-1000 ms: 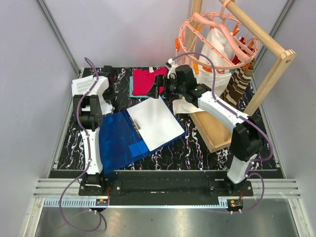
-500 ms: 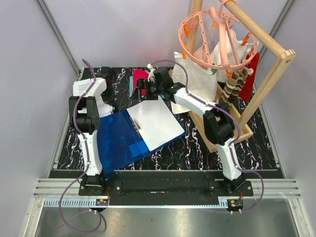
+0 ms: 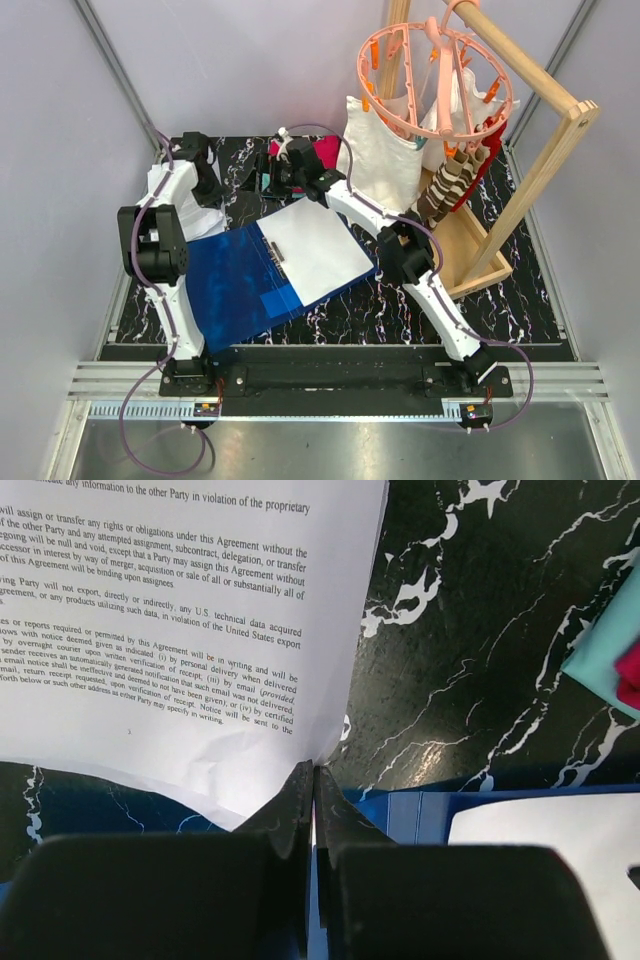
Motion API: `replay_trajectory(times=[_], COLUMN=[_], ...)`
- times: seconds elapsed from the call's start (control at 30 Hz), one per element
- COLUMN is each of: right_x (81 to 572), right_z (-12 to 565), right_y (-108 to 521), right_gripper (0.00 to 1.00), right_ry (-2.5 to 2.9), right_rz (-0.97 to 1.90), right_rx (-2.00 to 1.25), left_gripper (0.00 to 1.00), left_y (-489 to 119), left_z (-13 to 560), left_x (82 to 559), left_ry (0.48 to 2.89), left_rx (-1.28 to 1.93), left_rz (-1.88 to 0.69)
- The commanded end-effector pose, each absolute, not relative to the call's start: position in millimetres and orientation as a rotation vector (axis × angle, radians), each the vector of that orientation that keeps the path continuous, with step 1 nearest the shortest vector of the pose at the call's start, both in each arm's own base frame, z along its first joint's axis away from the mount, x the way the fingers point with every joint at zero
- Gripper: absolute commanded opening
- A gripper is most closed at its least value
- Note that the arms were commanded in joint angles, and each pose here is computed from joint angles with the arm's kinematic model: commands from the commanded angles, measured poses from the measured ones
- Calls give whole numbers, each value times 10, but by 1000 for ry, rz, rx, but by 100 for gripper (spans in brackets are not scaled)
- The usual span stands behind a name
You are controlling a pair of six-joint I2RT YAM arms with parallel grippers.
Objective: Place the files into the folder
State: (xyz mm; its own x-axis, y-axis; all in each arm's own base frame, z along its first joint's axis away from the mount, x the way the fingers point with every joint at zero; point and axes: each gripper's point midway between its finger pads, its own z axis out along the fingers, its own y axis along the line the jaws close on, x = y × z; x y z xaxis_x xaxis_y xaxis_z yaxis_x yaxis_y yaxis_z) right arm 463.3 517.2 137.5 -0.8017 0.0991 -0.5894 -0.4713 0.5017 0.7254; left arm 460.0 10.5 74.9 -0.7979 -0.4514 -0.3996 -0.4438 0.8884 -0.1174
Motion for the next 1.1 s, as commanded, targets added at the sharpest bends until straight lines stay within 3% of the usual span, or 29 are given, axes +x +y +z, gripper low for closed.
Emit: replay_trajectory(times=[0.0,0.3,0.43,0.57,0.7,0.83,0.9,1.07], right_x=[4702,4823,4756,4648,4568,4550,4563,4570], right_z=[1656,1611,1496,1388,1284,1287,1241,1204], right_y=[5425,5656,5747,5793,5779,5816,5838,5862], right_gripper=[100,95,70,58,59,74,76,69], right_ry=[2068,1976,1992,2011,2017,1992,1992,1982], right_rz=[1420,1574,1606,1619,1625,1632,1631,1662], right_rx=[-256,-117,-101,-146,-188,-217,-214,-194], left_gripper=[1,0,2,4,7,5,4,0], left_y=[-4,-130,-164,-155,-176,-225,-203,-192], left_z=[1101,1252,1300,1279,1262,1253,1249,1249], left_x=[4692,4616,4581,4563,4580,4547,4520,4484], left_ry=[2533,2493,2477,2470,2468,2467,2465,2466], left_rx=[-595,-543,-515,-532,-531,-527,-525,-530], left_rz=[-192,-340,-374,-404,-440,-480,-466,-473])
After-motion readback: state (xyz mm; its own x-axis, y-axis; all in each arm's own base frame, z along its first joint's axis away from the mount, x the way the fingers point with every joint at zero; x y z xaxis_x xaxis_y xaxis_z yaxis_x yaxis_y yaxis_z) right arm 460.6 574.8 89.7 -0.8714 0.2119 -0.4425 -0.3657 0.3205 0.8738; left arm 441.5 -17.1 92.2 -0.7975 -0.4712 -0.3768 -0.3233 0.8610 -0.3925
